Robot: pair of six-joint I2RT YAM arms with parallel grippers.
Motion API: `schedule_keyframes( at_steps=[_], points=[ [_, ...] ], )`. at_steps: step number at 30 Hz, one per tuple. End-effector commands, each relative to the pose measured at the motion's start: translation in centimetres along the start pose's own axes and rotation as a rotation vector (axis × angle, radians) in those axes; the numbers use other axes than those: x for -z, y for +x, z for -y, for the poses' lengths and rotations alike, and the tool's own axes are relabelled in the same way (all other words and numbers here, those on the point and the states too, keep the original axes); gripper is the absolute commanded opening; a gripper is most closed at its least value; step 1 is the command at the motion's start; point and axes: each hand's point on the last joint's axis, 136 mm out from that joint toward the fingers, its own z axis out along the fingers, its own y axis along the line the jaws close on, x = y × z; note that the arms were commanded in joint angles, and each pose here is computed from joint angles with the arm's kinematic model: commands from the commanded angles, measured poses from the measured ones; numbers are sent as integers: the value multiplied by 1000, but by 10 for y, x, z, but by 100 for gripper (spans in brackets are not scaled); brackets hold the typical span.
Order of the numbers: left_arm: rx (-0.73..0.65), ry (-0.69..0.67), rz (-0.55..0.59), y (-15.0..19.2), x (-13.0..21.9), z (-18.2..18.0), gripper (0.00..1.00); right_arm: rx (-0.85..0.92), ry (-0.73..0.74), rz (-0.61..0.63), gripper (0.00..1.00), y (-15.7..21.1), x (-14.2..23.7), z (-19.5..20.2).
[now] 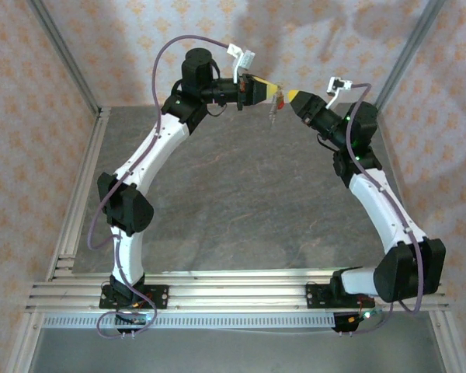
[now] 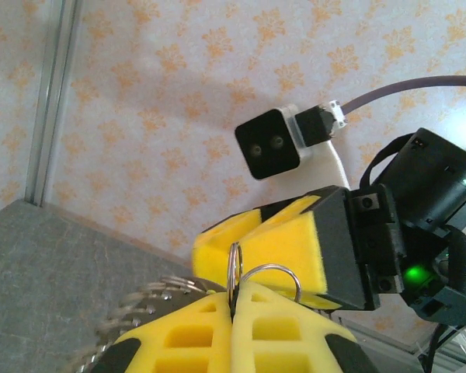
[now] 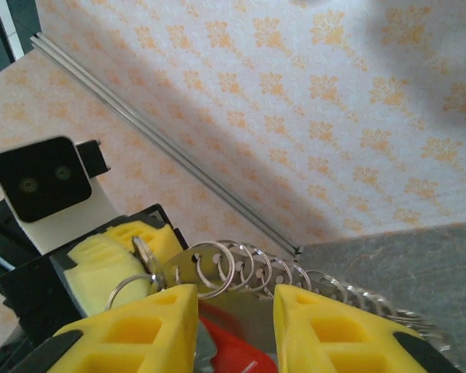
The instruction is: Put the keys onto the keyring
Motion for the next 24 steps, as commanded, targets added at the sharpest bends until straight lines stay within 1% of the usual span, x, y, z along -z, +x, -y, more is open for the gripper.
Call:
schedule_keyframes(
  at_steps=[1,7,13,15,23,24],
  points=[
    [-97,42,79,-34,12,35,0,12,-147,52,31,-22,-1,-37],
    [-94,36,94,-36,12,33,0,-47,-253,38,31,-17,-8,-45],
    [-87,32,103,-37,12,30,0,-62,-277,-17,29,2,-19,-48],
    [-86,26,106,-37,11,29,0,-66,-287,-37,25,9,-23,-49],
    [-71,20,152,-43,12,26,0,-86,-287,-84,1,31,-32,-45],
    [-67,20,156,-43,11,25,0,-90,-283,-91,0,33,-34,-44]
  ],
)
